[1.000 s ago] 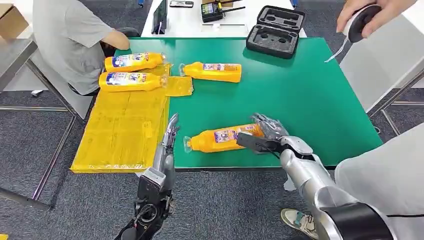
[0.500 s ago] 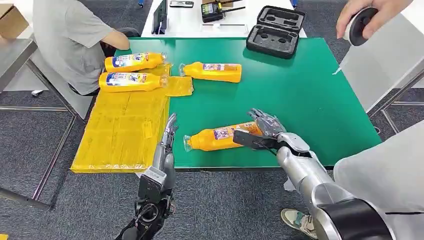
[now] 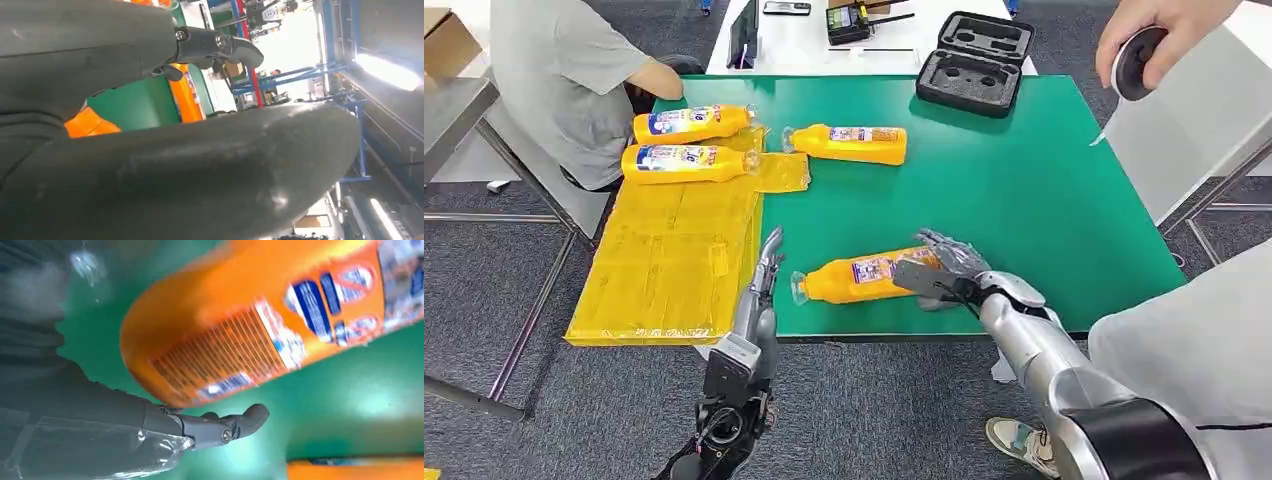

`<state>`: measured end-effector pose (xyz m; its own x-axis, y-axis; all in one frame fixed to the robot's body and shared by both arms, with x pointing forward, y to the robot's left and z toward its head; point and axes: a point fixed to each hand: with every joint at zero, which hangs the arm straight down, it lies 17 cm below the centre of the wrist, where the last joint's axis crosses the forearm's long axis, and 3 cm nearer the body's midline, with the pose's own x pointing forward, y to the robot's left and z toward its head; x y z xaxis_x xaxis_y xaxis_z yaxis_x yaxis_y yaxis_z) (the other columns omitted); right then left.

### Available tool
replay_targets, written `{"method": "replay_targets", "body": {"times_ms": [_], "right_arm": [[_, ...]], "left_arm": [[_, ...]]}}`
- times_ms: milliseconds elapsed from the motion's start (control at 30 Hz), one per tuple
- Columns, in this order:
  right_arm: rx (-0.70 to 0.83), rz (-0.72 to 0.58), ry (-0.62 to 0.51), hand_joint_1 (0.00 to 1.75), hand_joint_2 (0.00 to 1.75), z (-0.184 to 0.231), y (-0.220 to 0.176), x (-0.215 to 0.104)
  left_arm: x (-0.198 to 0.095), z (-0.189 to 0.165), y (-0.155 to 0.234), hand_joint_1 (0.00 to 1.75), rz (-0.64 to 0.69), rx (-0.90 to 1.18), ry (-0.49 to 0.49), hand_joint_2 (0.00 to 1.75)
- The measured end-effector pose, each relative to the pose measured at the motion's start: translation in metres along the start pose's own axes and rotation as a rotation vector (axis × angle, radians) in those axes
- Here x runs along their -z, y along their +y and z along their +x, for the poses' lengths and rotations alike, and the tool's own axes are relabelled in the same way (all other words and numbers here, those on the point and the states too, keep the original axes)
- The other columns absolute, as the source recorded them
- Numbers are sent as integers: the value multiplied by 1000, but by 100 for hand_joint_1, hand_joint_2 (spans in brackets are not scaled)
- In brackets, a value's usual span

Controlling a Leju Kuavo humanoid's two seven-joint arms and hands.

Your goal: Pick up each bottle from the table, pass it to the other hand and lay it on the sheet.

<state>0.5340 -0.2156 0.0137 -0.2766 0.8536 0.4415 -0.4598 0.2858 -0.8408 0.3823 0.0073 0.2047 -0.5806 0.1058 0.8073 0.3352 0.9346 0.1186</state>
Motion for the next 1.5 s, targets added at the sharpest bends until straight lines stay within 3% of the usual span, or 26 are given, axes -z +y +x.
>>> {"method": "replay_targets", "body": {"times_ms": [33,100,1067,1200,1500], "right_arm": [[12,13,-2,173,175,0,3,-1],[25,24,0,175,175,-1,5,-2],[67,48,-13,175,175,-2,6,-5],[131,-11,-60,175,175,10,-3,-2],[400,-261,-205,175,175,38,-37,-5]], "left_arm": [[0,0,-2,0,-7,-4,-1,0],[1,0,-3,0,-11,-5,-1,0],[11,1,-1,0,-5,4,-12,0],[12,3,9,0,49,38,-17,0],[28,42,69,0,317,11,-88,0]]}}
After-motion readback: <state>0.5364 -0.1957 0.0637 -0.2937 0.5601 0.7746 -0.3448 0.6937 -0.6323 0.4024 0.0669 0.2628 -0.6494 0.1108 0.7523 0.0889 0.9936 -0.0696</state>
